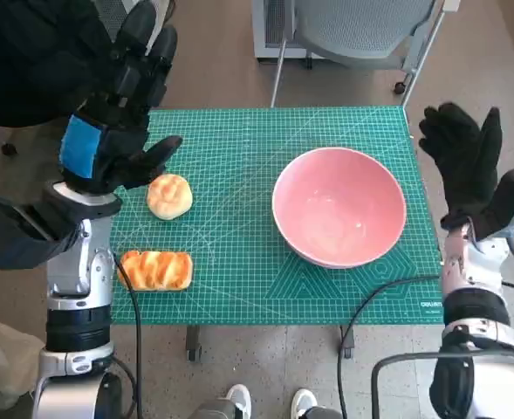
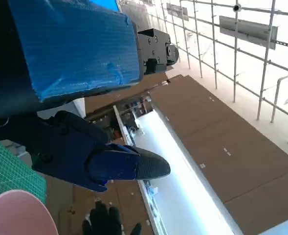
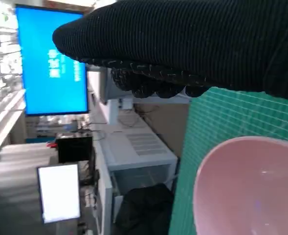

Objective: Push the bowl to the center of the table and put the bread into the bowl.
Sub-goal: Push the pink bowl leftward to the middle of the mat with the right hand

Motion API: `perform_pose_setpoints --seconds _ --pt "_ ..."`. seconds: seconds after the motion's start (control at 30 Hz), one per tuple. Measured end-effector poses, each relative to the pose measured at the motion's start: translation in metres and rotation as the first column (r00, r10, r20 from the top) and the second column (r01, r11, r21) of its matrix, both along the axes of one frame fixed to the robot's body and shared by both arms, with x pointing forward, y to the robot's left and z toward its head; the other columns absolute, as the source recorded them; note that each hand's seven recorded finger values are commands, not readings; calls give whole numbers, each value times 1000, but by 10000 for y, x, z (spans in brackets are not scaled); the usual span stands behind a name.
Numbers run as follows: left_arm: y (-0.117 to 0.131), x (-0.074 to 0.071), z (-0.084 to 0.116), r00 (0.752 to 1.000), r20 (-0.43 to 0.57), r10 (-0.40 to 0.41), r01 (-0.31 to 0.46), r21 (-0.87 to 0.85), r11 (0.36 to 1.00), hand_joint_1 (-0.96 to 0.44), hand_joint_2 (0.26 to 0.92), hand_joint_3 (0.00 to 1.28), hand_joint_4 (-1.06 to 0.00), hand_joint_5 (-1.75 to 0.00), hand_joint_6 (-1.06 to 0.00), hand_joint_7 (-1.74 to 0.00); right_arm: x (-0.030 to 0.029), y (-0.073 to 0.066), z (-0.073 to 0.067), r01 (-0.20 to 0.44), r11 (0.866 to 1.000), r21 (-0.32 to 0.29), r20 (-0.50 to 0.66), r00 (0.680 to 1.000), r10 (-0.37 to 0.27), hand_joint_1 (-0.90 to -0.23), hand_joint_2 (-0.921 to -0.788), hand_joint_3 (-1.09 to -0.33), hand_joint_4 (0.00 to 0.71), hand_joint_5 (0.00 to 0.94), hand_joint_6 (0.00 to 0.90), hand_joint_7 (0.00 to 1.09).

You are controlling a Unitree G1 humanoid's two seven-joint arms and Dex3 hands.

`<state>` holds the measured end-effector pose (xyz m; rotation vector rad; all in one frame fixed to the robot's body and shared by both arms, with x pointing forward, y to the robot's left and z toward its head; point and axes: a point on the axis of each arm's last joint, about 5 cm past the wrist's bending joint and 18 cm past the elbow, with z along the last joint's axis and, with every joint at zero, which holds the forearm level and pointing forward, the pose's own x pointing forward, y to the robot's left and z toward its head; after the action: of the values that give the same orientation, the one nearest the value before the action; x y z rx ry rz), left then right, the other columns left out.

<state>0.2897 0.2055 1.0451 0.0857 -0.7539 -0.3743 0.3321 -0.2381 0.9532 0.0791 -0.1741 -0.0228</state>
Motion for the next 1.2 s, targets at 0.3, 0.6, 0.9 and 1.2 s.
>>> perform_pose_setpoints --seconds 0.3,0.6,0.9,1.2 --pt "18 -14 -3 1000 -4 7 -7 -1 1000 -566 921 326 1 1 1 -164 -17 -5 -57 2 1000 0 -51 999 -2 -729 -921 -873 208 25 268 33" --pt "27 -41 -1 1000 1 14 -14 3 1000 -564 921 344 1 1 1 -140 -39 -14 -114 11 1000 27 -82 997 -9 -733 -921 -865 223 20 285 39" --pt "42 -53 7 1000 3 19 -19 10 1000 -564 921 351 1 1 1 -129 -67 22 -209 12 998 67 -120 993 -4 -696 -921 -866 227 14 300 42" --pt "62 -64 -11 1000 -12 25 -25 17 1000 -562 921 362 1 1 1 -120 -75 67 -255 3 997 79 -138 990 8 -664 -921 -881 237 12 302 39"
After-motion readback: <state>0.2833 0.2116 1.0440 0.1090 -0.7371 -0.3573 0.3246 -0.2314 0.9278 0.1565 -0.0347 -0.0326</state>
